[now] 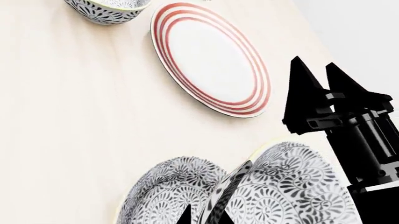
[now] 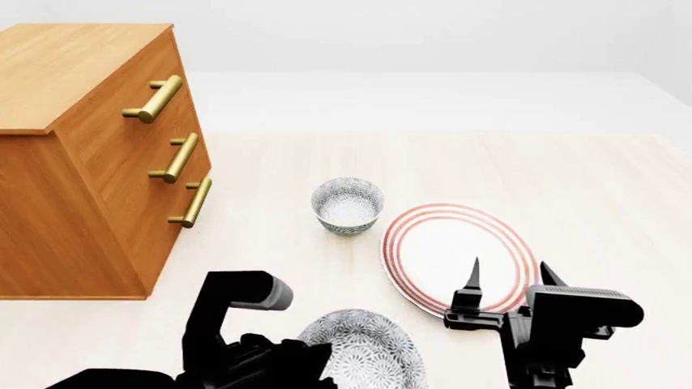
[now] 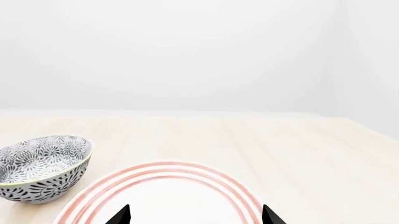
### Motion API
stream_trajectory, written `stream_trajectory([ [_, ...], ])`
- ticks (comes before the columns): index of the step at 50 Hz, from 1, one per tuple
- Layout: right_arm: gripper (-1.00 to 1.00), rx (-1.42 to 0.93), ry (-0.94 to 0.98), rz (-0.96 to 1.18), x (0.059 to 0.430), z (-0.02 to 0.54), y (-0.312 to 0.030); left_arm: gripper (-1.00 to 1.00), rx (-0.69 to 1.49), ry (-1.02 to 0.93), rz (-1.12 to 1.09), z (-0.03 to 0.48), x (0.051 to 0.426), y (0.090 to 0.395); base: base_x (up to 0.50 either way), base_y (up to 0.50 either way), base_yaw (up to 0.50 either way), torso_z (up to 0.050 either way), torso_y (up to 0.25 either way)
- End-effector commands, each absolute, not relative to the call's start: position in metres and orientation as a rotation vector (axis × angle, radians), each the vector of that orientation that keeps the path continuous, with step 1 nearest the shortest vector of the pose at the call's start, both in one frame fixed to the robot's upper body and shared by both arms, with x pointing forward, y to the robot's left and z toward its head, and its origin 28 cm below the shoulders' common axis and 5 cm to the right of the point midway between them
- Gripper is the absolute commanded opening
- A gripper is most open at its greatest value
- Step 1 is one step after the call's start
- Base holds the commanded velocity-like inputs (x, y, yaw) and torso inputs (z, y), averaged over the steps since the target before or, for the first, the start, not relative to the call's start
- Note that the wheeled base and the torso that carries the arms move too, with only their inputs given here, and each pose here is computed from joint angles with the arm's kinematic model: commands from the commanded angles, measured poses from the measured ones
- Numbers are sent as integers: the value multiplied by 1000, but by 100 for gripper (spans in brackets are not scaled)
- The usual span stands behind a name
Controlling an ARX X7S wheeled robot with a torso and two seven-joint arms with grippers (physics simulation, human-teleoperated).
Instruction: Stack the bowl in the middle on the bowl at the back.
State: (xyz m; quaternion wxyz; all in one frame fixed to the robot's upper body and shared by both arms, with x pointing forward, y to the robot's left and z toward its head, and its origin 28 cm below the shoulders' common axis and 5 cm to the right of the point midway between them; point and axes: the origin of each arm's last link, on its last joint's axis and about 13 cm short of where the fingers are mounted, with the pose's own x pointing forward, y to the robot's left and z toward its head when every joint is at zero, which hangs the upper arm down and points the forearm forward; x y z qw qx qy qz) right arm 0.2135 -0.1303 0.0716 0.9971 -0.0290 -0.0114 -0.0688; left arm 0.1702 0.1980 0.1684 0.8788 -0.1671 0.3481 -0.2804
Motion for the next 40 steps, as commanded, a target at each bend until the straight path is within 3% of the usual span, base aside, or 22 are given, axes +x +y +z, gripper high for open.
stream_trajectory([
  [1, 100, -57, -23, -141, 213, 71, -131, -100, -386, 732, -542, 172, 164, 199, 0, 0, 0, 0, 0],
  [40, 100, -55, -12, -140, 213, 69, -132, -100, -440, 830, -501, 156, 175, 192, 0, 0, 0, 0, 0],
])
